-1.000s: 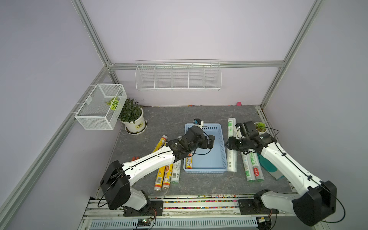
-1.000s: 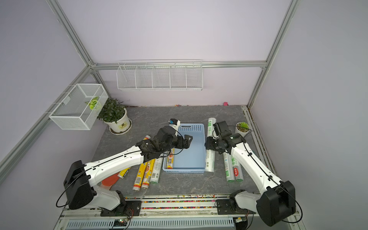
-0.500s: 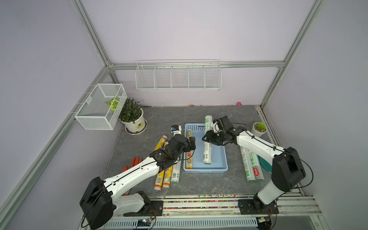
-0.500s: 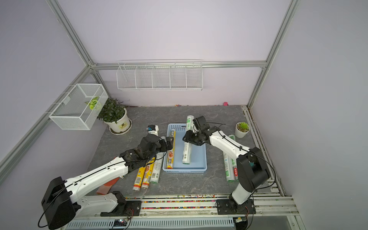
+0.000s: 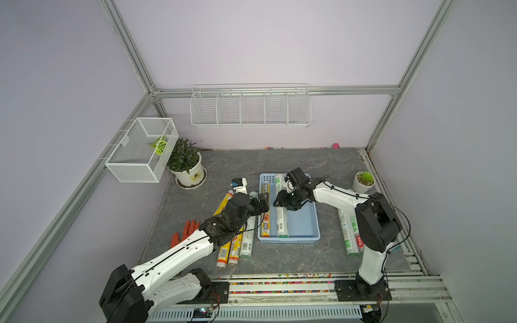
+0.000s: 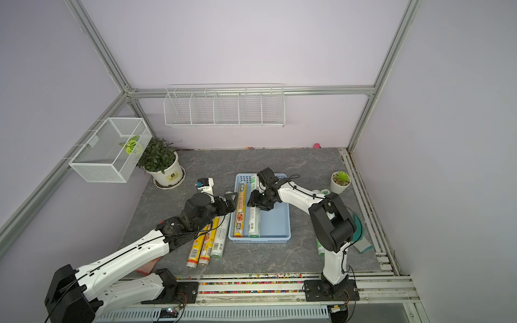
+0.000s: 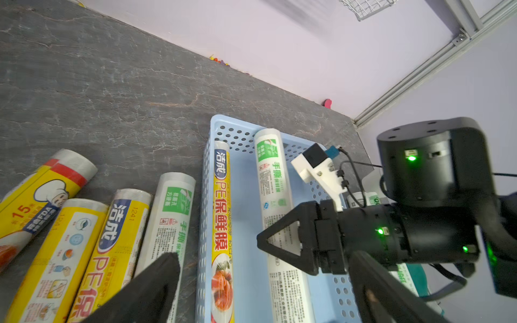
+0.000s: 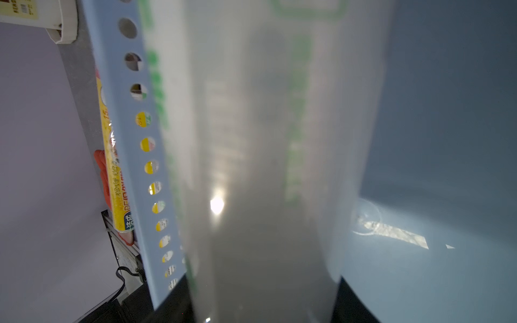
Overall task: Put the plastic wrap into the basket
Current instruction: Place the plastic wrap in the basket.
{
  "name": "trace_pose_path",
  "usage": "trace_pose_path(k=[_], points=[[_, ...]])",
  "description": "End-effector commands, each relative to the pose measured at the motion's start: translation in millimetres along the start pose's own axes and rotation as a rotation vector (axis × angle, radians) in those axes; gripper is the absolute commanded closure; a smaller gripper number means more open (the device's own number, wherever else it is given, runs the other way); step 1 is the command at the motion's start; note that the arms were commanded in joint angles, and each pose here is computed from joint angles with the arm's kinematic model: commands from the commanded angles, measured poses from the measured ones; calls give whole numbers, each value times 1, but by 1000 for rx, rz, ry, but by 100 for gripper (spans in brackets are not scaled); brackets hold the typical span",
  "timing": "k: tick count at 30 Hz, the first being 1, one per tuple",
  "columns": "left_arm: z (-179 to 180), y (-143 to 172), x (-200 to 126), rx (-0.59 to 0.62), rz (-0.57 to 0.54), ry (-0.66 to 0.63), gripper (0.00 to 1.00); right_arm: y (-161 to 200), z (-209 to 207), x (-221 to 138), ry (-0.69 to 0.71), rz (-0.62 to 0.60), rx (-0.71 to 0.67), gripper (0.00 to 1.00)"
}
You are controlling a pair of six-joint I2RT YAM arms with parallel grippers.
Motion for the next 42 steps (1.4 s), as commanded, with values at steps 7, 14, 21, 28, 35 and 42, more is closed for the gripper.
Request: trace_pose_path(k=[7,14,21,28,35,42], points=[[-9,6,7,20,46,58,0,-8,6,18,-35,20,15,55],[-9,7,7,23,54,57,0,-7,2,18,-34,0,41,44],[-12,7,8,18,62,69,0,-5,-1,13,-33,-11,46,35],[-15,7,10,16,69,81,0,-3,4,8,-91,-6,48,37],[-22,6,10,20,85,113,0,-4,2,-10,-103,-39,50,37],[-38,-1,10,38,95,191,0,-5,-10,-74,-9,-243,-31,37]])
Point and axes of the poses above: each gripper's point midway between its finger pads, its own x axis out along the fingers, its own z axis along the line the jaws close on, y = z × x, the point moved 4 cm from there along -x, back along the fingers, and after that the axes turned 4 degrees about x, right-handed, at the moved point
